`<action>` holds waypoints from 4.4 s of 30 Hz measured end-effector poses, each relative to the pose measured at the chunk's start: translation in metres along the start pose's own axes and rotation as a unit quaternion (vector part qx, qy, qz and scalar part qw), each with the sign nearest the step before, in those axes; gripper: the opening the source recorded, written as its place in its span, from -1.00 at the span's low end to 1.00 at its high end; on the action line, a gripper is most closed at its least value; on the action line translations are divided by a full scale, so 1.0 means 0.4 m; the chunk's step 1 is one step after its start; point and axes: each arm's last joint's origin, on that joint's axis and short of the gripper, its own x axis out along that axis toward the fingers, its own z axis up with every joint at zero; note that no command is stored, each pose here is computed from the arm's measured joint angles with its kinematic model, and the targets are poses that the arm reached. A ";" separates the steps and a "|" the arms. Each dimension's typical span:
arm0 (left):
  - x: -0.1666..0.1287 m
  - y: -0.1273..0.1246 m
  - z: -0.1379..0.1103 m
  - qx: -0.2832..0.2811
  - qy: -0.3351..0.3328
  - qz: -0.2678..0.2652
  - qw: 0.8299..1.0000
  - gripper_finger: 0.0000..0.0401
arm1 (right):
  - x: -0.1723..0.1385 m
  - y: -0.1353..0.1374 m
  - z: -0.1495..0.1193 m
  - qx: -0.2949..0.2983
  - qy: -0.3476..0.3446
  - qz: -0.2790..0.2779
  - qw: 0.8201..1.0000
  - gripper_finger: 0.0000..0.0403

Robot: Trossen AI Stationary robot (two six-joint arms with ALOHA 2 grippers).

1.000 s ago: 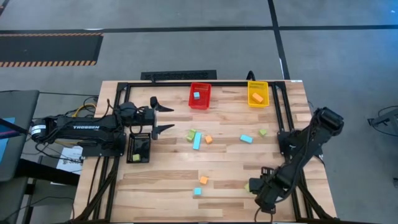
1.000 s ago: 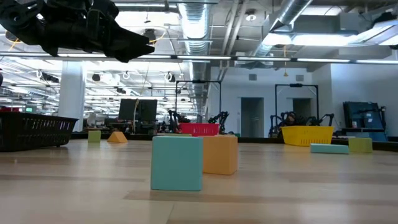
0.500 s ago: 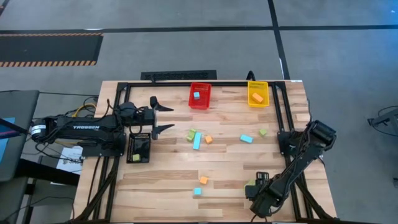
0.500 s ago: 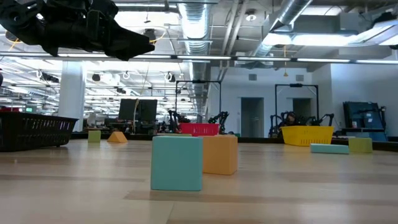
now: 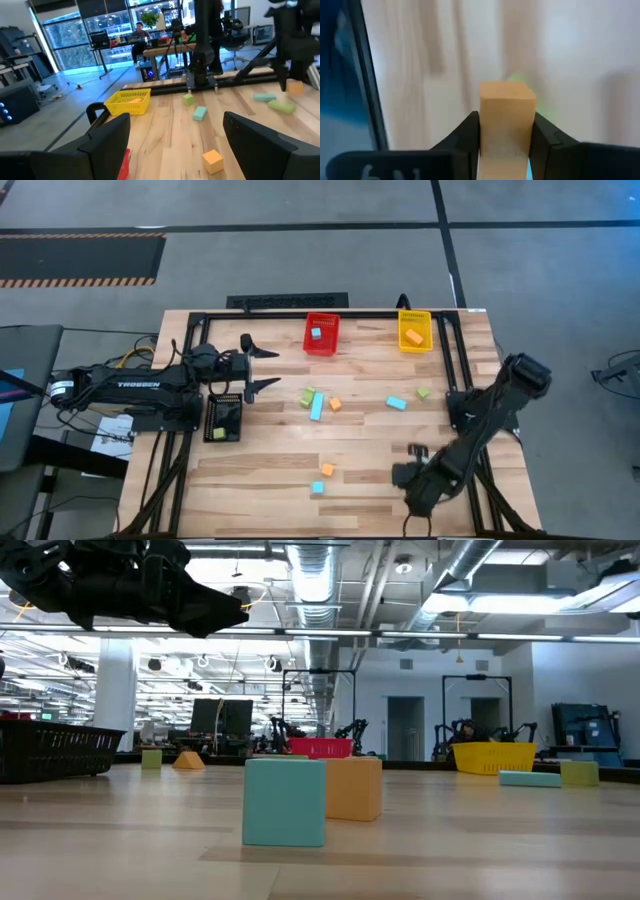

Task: Sort & place blocks by color
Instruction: Put the orange block into the yellow bin, then put the green block into the black bin

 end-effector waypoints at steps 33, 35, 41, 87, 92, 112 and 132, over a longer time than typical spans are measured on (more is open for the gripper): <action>0.000 0.002 -0.009 -0.070 0.020 0.024 0.997 0.53 | -0.179 -1.050 0.145 0.401 -0.049 -0.388 0.828 -0.37; -0.001 0.001 -0.015 -0.073 0.032 0.023 0.997 0.53 | -0.150 -1.079 0.135 0.397 -0.017 -0.388 0.832 -0.37; -0.002 0.002 -0.026 -0.071 0.057 0.044 0.995 0.53 | -0.093 -1.126 0.104 0.383 0.067 -0.396 0.832 -0.37; -0.002 0.003 -0.032 -0.050 0.071 0.054 0.995 0.53 | -0.087 -0.675 0.076 0.361 0.022 -0.264 0.894 0.31; -0.002 0.004 -0.029 -0.050 0.065 0.055 0.995 0.53 | -0.031 -0.632 0.016 0.392 0.009 -0.259 0.883 0.31; -0.001 0.006 -0.020 -0.113 0.042 0.060 0.991 0.53 | 0.045 -0.616 -0.089 0.398 0.092 -0.255 0.876 0.31; -0.001 0.006 -0.020 -0.113 0.042 0.060 0.991 0.53 | 0.069 -0.623 -0.087 0.355 0.065 -0.240 0.901 -0.03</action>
